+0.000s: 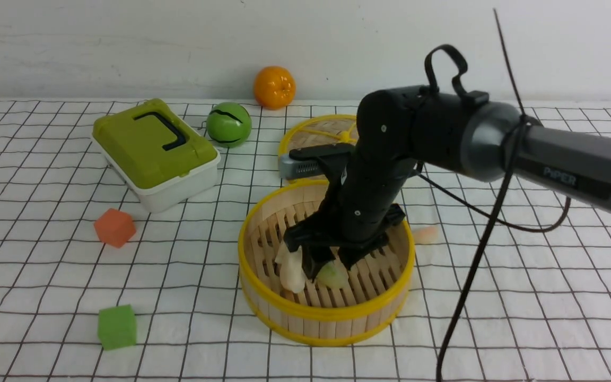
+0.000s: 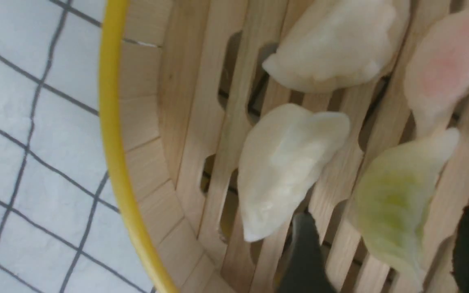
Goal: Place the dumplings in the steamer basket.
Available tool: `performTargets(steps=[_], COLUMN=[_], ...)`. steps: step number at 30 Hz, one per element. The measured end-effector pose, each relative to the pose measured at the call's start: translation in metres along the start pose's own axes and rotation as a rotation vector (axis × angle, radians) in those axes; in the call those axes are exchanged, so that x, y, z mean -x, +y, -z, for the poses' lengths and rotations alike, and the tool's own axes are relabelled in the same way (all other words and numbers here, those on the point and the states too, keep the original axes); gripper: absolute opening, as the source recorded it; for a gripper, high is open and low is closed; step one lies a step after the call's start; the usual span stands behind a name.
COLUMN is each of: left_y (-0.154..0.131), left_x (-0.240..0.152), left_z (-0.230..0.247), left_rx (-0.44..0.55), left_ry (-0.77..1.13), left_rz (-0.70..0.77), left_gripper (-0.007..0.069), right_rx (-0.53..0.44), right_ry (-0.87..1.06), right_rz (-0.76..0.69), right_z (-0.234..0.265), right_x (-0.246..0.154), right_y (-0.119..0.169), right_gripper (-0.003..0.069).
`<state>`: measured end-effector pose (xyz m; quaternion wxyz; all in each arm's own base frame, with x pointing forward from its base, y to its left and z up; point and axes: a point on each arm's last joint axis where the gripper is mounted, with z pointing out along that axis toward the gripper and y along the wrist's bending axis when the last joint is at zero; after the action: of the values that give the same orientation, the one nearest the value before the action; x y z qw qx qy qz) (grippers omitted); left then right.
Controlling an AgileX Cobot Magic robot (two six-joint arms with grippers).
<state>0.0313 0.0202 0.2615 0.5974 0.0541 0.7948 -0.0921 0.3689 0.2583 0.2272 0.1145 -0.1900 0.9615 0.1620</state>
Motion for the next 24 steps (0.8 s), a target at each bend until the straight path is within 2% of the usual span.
performTargets(steps=[4, 7, 11, 13, 16, 20, 24], left_y=[0.0, 0.0, 0.0, 0.0, 0.0, 0.0, 0.0], left_x=[0.0, 0.0, 0.0, 0.0, 0.0, 0.0, 0.0], left_z=[0.0, 0.0, 0.0, 0.0, 0.0, 0.0, 0.0], left_rx=[0.0, 0.0, 0.0, 0.001, 0.001, 0.001, 0.001], left_ry=[0.0, 0.0, 0.0, 0.001, 0.001, 0.001, 0.001], left_rz=[0.0, 0.0, 0.0, 0.0, 0.0, 0.0, 0.0], left_gripper=[0.0031, 0.0037, 0.0039, 0.0039, 0.0041, 0.0043, 0.0048], right_rx=[-0.04, -0.142, -0.295, -0.312, -0.237, -0.069, -0.012], right_ry=[-0.073, -0.149, -0.216, -0.189, -0.091, 0.011, 0.001], right_rz=[0.068, 0.16, 0.226, 0.235, 0.264, 0.301, 0.265], right_z=[0.042, 0.079, 0.119, 0.122, 0.107, 0.066, 0.043], right_x=[-0.001, -0.001, 0.0, 0.001, 0.001, 0.002, 0.005], right_y=[0.004, -0.001, -0.033, -0.054, -0.091, -0.125, -0.146], right_gripper=[0.0536, 0.0542, 0.0542, 0.0542, 0.0542, 0.0542, 0.0536])
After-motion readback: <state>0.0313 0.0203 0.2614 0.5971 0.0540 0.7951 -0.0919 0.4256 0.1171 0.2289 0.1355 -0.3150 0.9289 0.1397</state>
